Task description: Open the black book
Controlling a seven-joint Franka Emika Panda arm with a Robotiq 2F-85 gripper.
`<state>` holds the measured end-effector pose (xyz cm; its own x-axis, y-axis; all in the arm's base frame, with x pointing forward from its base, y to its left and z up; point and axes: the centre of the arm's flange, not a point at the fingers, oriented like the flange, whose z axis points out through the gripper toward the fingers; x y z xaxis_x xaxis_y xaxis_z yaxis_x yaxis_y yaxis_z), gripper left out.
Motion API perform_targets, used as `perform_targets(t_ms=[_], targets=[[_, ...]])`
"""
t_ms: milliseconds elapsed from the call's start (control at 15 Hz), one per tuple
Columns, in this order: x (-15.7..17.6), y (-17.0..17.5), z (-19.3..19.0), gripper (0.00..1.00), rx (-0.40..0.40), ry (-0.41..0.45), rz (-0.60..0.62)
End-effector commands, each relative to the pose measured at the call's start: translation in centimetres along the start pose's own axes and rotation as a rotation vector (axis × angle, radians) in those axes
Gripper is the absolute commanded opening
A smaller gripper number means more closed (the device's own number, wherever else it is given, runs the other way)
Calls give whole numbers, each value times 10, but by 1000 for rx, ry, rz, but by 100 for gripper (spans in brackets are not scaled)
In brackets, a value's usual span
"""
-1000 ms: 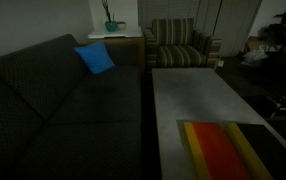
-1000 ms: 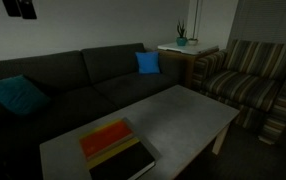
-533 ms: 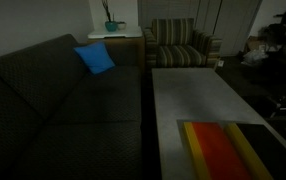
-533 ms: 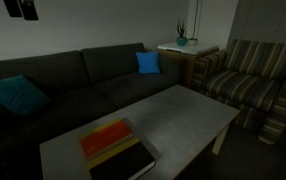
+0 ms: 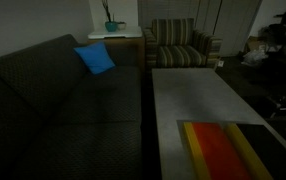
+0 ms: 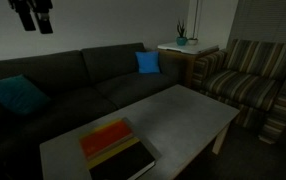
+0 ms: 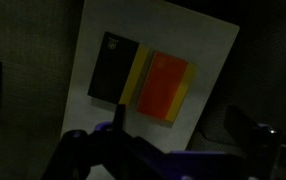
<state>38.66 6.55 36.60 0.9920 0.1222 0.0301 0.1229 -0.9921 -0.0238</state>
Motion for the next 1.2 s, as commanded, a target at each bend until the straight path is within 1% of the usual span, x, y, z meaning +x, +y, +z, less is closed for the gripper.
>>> perform_targets(t_ms=[0, 67, 133, 200, 267, 333, 400, 467, 733, 800, 867, 1000, 1133], targets=[[33, 11, 66, 100, 13, -88, -37], [40, 17, 87, 100, 24, -99, -50], [46, 32, 110, 100, 58, -101, -51], [48, 40, 128, 100, 66, -132, -22], [53, 51, 147, 100, 91, -163, 2], [21, 31, 108, 100, 49, -121, -11], [23, 38, 122, 100, 54, -145, -5], [24, 39, 126, 100, 54, -152, -3], [27, 30, 112, 100, 51, -120, -13], [26, 27, 115, 100, 65, -126, -38], [31, 26, 126, 100, 68, -133, -53], [44, 43, 153, 100, 59, -161, -36], [61, 62, 184, 100, 45, -158, -45]])
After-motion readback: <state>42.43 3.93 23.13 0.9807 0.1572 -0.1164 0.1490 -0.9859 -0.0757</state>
